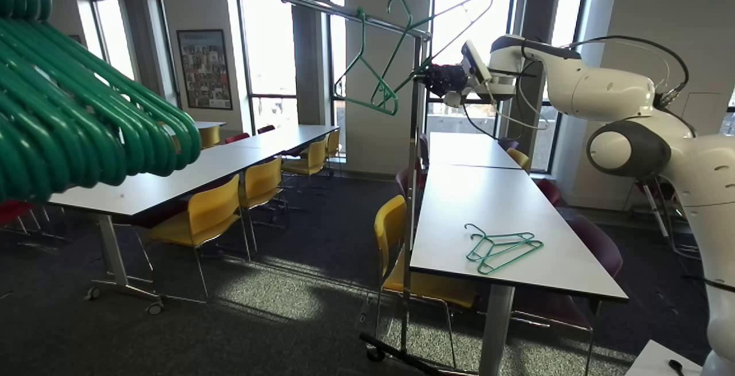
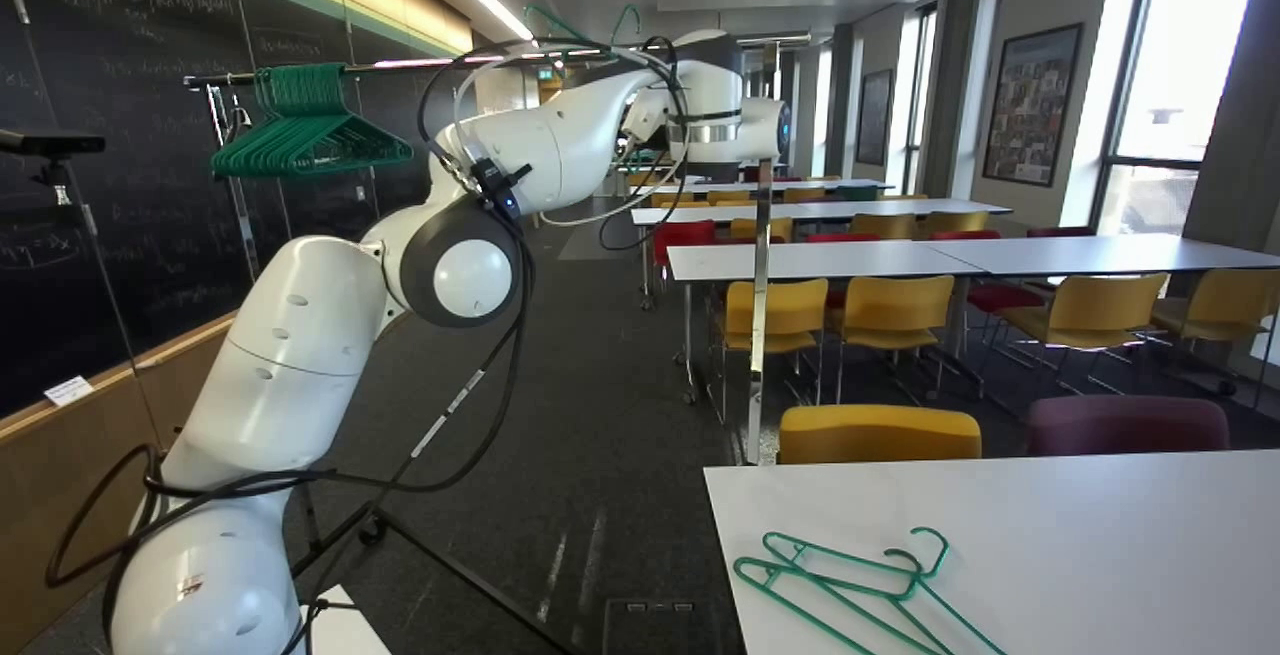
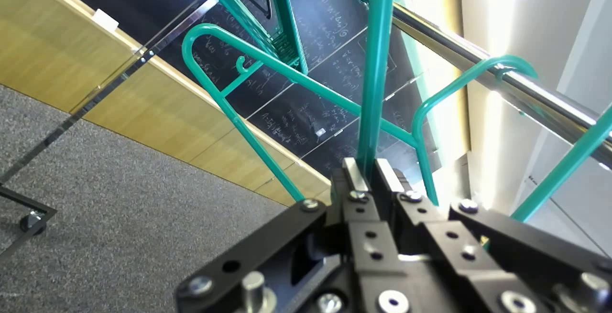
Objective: Put one green hanger from the table on the rail.
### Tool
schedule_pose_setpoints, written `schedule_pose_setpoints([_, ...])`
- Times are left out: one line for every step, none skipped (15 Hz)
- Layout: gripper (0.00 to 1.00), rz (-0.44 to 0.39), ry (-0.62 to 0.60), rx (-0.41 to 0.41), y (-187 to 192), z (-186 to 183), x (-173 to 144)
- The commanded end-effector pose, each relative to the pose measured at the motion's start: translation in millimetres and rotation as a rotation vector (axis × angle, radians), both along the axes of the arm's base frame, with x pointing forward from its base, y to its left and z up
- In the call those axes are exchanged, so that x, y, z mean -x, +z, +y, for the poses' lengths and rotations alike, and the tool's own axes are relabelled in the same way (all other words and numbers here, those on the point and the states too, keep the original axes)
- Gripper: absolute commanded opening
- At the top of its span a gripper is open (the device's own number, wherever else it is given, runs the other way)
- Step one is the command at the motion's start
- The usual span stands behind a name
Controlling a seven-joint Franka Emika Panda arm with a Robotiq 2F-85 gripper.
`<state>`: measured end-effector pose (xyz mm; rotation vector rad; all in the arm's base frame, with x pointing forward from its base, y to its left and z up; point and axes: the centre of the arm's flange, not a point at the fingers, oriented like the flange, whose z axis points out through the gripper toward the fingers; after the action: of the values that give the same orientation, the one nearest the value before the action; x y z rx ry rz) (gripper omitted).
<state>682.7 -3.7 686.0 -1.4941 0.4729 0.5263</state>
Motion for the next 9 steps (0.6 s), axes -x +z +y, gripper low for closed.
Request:
schedule_pose_setpoints([0.02, 0.041, 0.051, -0.033, 11, -1, -8])
schedule_pose_setpoints([0.02, 0.047, 0.061, -0.035, 11, 0, -7])
schedule_pose_setpoints([0.02, 0.052, 0.069, -0.036, 11, 1, -6])
schedule_pose_setpoints([0.02, 0.054, 0.078, -0.032, 10, 2, -5])
schedule_pose_setpoints([0.02, 0.054, 0.085, -0.018, 8, 3, -2])
schedule_pose_setpoints([0.02, 0.057, 0.097, -0.006, 4, 4, 1])
schedule_pose_setpoints([0.02, 0.061, 0.106, 0.002, 0, 5, 4])
schedule_pose_setpoints([0.02, 0.069, 0.116, 0.003, -6, 4, 5])
schedule_pose_setpoints([0.02, 0.076, 0.123, 0.007, -11, 4, 7])
